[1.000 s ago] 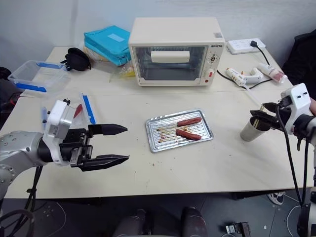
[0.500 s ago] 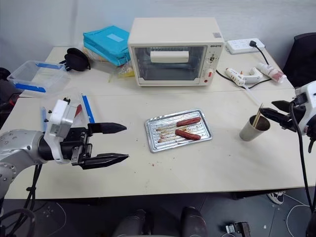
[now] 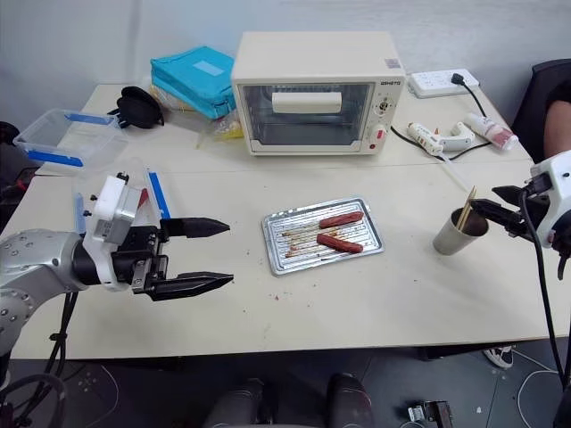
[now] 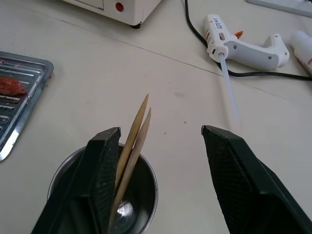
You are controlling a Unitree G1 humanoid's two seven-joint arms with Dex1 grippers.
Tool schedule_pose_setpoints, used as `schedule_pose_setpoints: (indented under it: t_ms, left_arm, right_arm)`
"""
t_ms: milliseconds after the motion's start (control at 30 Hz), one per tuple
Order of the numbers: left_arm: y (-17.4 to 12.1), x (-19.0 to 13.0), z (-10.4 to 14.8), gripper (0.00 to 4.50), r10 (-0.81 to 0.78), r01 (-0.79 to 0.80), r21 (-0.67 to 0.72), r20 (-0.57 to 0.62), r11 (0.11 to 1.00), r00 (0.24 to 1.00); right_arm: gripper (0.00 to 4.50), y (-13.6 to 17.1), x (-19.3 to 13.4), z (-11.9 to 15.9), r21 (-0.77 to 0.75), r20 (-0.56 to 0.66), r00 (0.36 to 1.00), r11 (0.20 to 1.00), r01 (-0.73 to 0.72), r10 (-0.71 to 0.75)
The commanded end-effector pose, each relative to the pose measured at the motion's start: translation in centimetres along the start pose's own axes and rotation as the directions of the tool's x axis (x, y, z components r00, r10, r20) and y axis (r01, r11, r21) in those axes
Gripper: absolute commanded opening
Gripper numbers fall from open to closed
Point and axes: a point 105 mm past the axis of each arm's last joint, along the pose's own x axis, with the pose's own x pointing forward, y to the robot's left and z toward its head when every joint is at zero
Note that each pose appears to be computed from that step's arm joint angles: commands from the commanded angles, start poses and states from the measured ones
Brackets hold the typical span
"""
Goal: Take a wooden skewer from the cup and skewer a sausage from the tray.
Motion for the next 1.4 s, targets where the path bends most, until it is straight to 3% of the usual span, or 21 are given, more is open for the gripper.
schedule_pose_setpoints:
  t_ms: [33,1400]
  left_arm:
    - [-0.2,0.1,0.9,4.5,-0.011,0.011,0.049,0.011,0.999,1.0]
    - [0.0,-0.1,1.5,4.5,-0.005,0.004,0.076,0.009,0.997,1.0]
  right_arm:
    - [2.74,0.2,0.3,1.1,-0.038,0.037,0.999,0.999,0.013,-0.012]
    - [2.74,-0.7,0.6,-0.4,-0.091,0.012,0.999,0.995,0.05,-0.049]
